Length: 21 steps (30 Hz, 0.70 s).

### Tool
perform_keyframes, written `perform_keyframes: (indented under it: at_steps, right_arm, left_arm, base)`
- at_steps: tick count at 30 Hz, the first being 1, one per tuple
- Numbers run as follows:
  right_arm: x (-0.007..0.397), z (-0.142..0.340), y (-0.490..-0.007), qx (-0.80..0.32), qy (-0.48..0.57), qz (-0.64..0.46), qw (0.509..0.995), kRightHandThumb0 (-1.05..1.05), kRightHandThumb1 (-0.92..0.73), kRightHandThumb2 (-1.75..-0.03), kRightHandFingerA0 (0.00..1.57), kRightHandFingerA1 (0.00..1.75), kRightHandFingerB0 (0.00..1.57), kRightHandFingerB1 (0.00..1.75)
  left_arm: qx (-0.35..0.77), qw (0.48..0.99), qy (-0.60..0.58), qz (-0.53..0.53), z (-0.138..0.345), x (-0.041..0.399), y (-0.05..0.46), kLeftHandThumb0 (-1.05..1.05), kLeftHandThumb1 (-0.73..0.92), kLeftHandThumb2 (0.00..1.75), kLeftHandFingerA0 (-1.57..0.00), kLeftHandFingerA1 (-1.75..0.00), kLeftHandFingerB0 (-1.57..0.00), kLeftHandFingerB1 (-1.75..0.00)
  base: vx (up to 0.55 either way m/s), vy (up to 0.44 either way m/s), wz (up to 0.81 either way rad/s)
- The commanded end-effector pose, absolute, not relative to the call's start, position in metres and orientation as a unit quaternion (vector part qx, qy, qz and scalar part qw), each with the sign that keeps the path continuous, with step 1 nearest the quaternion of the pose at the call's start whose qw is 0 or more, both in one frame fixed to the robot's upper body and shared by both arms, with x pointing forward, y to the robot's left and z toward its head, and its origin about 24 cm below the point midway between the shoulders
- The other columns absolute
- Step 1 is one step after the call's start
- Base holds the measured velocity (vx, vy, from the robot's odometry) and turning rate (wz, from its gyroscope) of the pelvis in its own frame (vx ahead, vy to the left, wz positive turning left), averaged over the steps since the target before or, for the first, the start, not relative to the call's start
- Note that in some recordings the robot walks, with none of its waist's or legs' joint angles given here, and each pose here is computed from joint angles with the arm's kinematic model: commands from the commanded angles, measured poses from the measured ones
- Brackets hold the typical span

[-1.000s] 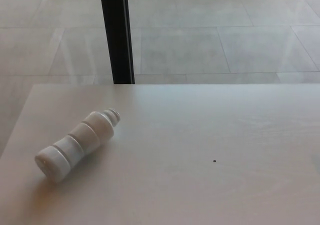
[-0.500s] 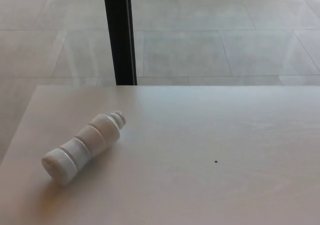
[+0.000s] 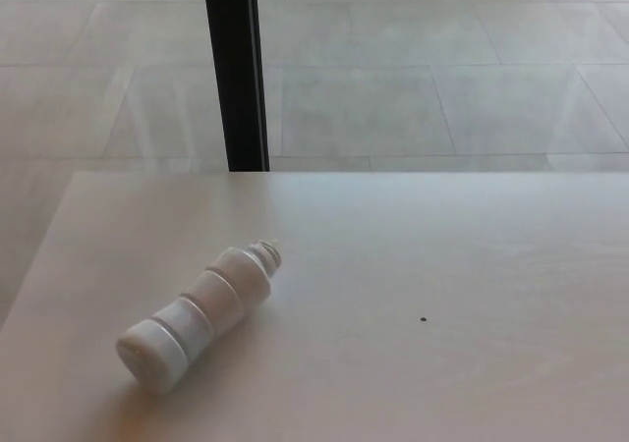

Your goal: The robot uses its left hand to to lift the bottle kept on the middle of the desk and tilts it towards its right hand. It then uses its right hand to rotate its cap to open it and places the bottle and cap back on the desk

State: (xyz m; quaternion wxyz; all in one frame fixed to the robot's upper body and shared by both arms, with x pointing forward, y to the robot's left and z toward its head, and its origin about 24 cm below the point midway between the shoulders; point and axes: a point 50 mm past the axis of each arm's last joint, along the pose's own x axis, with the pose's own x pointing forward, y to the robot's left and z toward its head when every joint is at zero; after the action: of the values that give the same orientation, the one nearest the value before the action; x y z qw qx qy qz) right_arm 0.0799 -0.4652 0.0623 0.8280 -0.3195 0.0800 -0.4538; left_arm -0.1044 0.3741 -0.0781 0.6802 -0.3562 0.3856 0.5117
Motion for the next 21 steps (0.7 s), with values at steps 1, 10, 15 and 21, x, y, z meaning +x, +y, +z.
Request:
perform_keyframes:
  at_steps: [1, 10, 15, 21]
  right_arm:
    - [0.011, -0.041, -0.444, 0.116, 0.191, -0.623, 0.75, -0.64, -0.72, -0.62, 0.49, 0.72, 0.24, 0.51]
    - [0.014, -0.055, -0.43, 0.074, 0.241, -0.563, 0.787, -0.7, -0.69, -0.61, 0.6, 0.77, 0.29, 0.48]
    - [0.013, -0.058, -0.427, 0.07, 0.259, -0.541, 0.797, -0.67, -0.71, -0.61, 0.53, 0.67, 0.28, 0.44]
    - [0.011, -0.059, -0.426, 0.068, 0.266, -0.526, 0.805, -0.7, -0.71, -0.61, 0.48, 0.68, 0.25, 0.45]
  left_arm:
    - [-0.296, 0.693, 0.314, 0.578, -0.067, -0.136, 0.384, -0.9, 0.86, 0.64, -0.07, -0.9, 0.0, -0.89]
    - [-0.299, 0.698, 0.307, 0.574, -0.068, -0.133, 0.385, -0.89, 0.87, 0.64, -0.02, -1.05, 0.0, -0.8]
    - [-0.303, 0.701, 0.298, 0.573, -0.069, -0.131, 0.384, -0.89, 0.88, 0.64, -0.04, -0.94, 0.0, -0.83]
    - [-0.296, 0.699, 0.3, 0.578, -0.07, -0.13, 0.386, -0.84, 0.89, 0.66, -0.01, -1.05, 0.0, -0.74]
  base:
    - [0.0, 0.0, 0.0]
    - [0.0, 0.0, 0.0]
    - [0.0, 0.0, 0.0]
    - [0.0, 0.0, 0.0]
